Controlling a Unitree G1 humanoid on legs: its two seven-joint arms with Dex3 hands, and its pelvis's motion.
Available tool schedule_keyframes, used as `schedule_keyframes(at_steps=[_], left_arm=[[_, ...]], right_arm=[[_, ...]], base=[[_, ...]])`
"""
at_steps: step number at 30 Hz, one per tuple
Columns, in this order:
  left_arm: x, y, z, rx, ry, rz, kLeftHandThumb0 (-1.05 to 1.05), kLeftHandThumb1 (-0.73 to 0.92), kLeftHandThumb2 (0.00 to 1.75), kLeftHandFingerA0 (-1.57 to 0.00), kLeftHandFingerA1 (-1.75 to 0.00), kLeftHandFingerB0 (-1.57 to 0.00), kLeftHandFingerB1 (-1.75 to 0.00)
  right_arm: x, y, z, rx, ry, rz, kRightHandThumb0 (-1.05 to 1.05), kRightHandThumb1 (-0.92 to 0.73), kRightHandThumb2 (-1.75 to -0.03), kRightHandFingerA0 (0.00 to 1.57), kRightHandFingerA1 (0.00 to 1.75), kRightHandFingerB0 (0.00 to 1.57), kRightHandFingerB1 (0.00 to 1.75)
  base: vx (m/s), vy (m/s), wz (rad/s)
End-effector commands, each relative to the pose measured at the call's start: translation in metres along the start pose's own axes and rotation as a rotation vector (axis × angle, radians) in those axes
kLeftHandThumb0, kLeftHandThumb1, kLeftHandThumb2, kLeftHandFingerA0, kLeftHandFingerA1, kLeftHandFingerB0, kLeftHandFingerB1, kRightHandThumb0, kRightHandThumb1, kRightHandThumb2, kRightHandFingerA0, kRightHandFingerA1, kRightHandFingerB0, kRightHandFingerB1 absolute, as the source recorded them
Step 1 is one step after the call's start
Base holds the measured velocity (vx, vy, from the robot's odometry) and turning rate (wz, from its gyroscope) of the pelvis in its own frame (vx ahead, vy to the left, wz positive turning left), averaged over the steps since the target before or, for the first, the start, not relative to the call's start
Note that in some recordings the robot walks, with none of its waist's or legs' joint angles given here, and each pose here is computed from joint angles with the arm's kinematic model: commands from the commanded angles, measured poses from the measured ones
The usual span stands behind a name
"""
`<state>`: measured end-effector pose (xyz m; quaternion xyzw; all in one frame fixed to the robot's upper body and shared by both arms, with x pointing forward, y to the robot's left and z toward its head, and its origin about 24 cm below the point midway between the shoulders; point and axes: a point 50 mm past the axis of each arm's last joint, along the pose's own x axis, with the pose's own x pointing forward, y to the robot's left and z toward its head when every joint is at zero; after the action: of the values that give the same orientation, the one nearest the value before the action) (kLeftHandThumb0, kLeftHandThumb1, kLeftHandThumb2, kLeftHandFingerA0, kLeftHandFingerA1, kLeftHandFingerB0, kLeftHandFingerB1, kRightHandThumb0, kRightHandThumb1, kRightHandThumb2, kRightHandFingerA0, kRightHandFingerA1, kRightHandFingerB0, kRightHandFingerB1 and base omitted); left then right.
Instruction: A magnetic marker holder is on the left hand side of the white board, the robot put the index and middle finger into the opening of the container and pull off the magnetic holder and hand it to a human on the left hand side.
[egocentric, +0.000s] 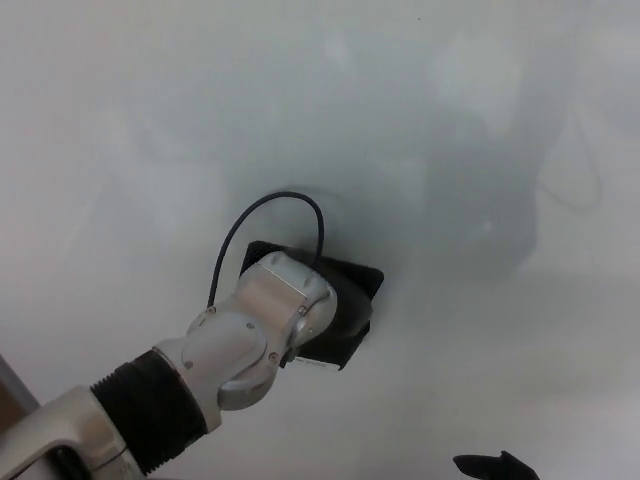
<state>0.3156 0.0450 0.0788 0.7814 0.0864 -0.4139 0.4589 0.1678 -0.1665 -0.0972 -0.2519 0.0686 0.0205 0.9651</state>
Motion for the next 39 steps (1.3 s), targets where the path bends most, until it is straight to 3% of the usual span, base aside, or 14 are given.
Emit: schedule_keyframes(at_steps=[1,2,3,5,6,7,8,12,21,30,31,35,36,39], left_arm=[[-0.007,-0.003,-0.036,0.001,0.073,-0.211,0.02,0.83,0.64,-0.70,-0.74,-0.57,-0.48],[-0.007,-0.003,-0.038,-0.020,0.067,-0.221,0.02,0.83,0.64,-0.70,-0.74,-0.57,-0.48],[-0.009,-0.004,-0.043,-0.045,0.032,-0.254,0.06,0.79,0.63,-0.80,-0.74,-0.67,-0.52],[-0.012,-0.007,-0.053,-0.110,-0.050,-0.327,0.07,0.74,0.61,-0.78,-0.65,-0.74,-0.54],[-0.012,-0.011,-0.059,-0.201,-0.098,-0.394,0.03,0.75,0.76,-0.79,-0.99,-0.75,-0.71],[-0.013,-0.014,-0.062,-0.264,-0.133,-0.440,0.03,0.75,0.76,-0.79,-0.99,-0.75,-0.71],[-0.012,-0.021,-0.066,-0.445,-0.215,-0.541,-0.03,0.81,1.06,-0.94,-1.06,-0.76,-0.81],[-0.013,-0.043,-0.060,-0.844,-0.434,-0.783,-0.26,0.75,1.12,-0.86,-1.21,-0.77,-0.98],[-0.048,-0.049,-0.016,-1.076,-0.936,-0.986,-0.46,0.60,1.24,-1.12,-1.13,-0.93,-1.07],[-0.091,-0.045,0.018,-1.205,-1.656,-0.887,-0.58,0.63,1.29,-1.08,-1.08,-0.94,-0.98],[-0.095,-0.047,0.020,-1.248,-1.712,-0.866,-0.68,0.75,0.88,-1.15,-1.04,-0.97,-0.83],[-0.107,-0.056,0.028,-1.395,-1.979,-0.704,-0.71,0.84,0.69,-1.07,-0.92,-0.95,-0.73],[-0.117,-0.057,0.028,-1.398,-2.162,-0.468,-0.76,0.75,0.70,-0.87,-0.83,-0.82,-0.65],[-0.137,-0.060,0.029,-1.497,-2.374,-0.086,-0.67,0.78,0.64,-0.87,-0.71,-0.79,-0.53]], right_arm=[[0.005,-0.006,0.001,-0.019,-0.009,-0.004,-0.49,-0.51,-0.93,0.83,0.78,0.52,0.66],[0.005,-0.006,0.001,-0.018,-0.009,-0.004,-0.49,-0.51,-0.93,0.83,0.78,0.52,0.66],[0.005,-0.006,0.001,-0.015,-0.010,-0.005,-0.47,-0.62,-0.59,0.90,0.71,0.57,0.56],[0.005,-0.005,0.001,-0.011,-0.009,-0.005,-0.47,-0.62,-0.59,0.91,0.72,0.58,0.57],[0.005,-0.005,0.001,-0.010,-0.010,-0.007,-0.47,-0.62,-0.59,0.92,0.73,0.59,0.58],[0.005,-0.006,0.001,-0.010,-0.010,-0.008,-0.47,-0.62,-0.59,0.92,0.73,0.59,0.58],[0.005,-0.005,0.001,-0.010,-0.009,-0.008,-0.48,-0.63,-0.59,0.91,0.72,0.60,0.58],[0.006,-0.005,0.002,-0.011,-0.011,-0.004,-0.49,-0.63,-0.59,0.91,0.71,0.60,0.58],[0.007,-0.007,0.002,-0.017,-0.016,-0.015,-0.48,-0.63,-0.59,0.91,0.85,0.62,0.60],[0.005,-0.009,-0.001,-0.011,-0.002,-0.016,-0.42,-0.61,-0.58,0.89,0.84,0.65,0.58],[0.004,-0.009,-0.001,-0.014,-0.002,-0.015,-0.45,-0.61,-0.58,0.90,0.84,0.65,0.58],[0.006,-0.009,0.000,-0.028,-0.009,-0.012,-0.48,-0.62,-0.59,0.90,0.86,0.65,0.60],[0.007,-0.009,0.001,-0.031,-0.015,-0.011,-0.50,-0.62,-0.58,0.94,0.81,0.66,0.63],[0.009,-0.009,0.002,-0.046,-0.020,-0.009,-0.49,-0.63,-0.59,0.94,0.76,0.68,0.64]], base=[[0.00,0.000,0.00],[0.00,0.000,0.00],[0.00,0.000,0.00],[0.00,0.000,0.00],[0.00,0.000,0.00],[0.00,0.000,0.00],[0.00,0.000,0.00],[0.00,0.000,0.02],[0.00,0.000,0.00],[0.00,0.000,0.00],[0.00,0.000,0.00],[0.00,0.000,0.00],[0.00,0.000,0.00],[0.00,0.000,0.00]])
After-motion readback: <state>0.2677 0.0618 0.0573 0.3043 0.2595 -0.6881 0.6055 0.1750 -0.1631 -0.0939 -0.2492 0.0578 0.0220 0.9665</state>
